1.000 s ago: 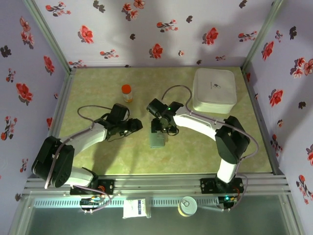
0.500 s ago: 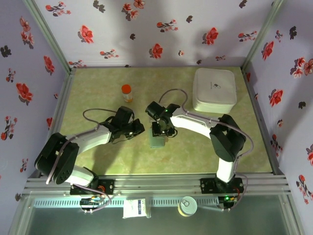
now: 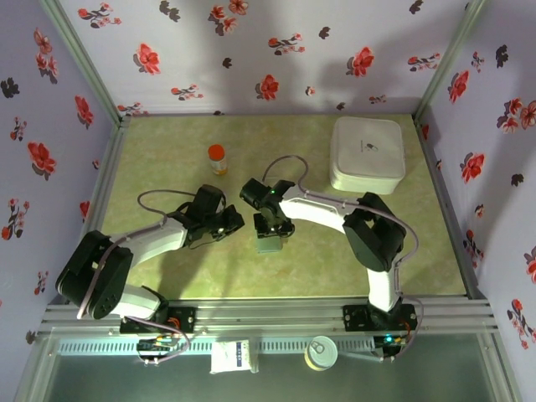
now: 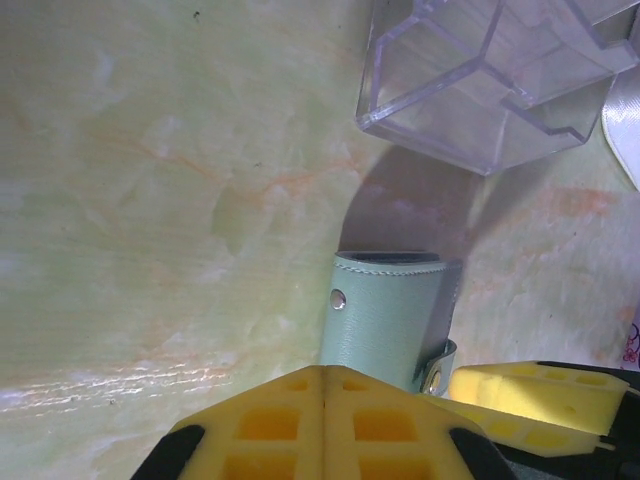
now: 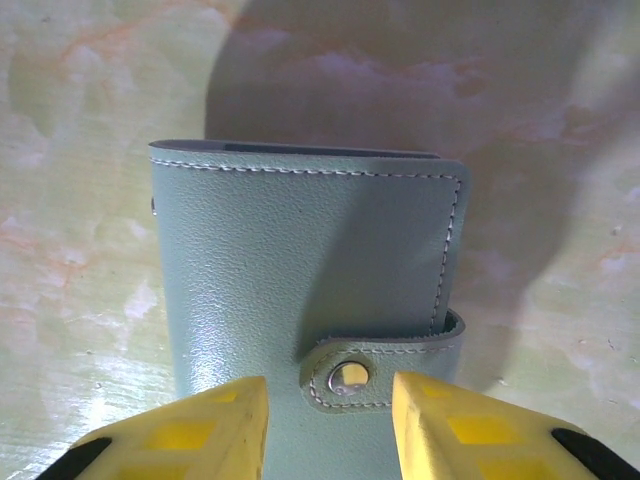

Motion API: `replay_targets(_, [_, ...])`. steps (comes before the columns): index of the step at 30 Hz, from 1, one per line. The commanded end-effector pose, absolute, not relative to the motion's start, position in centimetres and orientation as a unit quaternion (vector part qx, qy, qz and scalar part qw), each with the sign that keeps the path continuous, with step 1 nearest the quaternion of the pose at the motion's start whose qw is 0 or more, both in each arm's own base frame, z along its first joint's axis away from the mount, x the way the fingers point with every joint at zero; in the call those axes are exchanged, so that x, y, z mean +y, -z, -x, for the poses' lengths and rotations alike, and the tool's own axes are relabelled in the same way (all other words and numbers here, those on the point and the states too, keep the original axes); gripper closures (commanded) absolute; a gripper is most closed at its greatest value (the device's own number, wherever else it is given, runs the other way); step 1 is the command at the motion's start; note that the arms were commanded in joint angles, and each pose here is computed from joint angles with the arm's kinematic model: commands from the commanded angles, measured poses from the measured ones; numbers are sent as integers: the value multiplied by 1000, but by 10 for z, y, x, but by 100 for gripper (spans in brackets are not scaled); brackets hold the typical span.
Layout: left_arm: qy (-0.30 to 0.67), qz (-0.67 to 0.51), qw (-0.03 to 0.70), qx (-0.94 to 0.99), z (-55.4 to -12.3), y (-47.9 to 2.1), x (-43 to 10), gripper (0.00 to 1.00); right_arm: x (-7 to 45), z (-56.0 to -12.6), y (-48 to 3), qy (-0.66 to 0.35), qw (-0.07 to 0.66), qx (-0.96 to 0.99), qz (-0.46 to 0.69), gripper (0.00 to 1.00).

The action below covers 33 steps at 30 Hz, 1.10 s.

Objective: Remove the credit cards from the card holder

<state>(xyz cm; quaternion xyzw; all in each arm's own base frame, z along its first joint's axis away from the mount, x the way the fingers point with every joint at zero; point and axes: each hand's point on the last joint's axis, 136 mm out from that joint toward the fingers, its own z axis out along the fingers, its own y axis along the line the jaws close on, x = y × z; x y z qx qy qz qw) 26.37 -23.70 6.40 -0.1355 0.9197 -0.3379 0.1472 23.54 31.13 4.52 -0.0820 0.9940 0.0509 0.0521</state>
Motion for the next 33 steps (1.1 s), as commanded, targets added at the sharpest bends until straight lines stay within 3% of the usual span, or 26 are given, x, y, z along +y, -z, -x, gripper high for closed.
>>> replay_targets(1, [346,140,156,915,-266,-69,-236,100,308,-237,-40,-28,51,995,86,64])
replay_targets(13, [367,124,144,911,-264,-72,-250,100,303,-235,-27,-31,41,995,81,71])
replay_targets(33, [381,83,70,918,-245,-48,-298,100,302,-233,-22,-101,27,993,52,96])
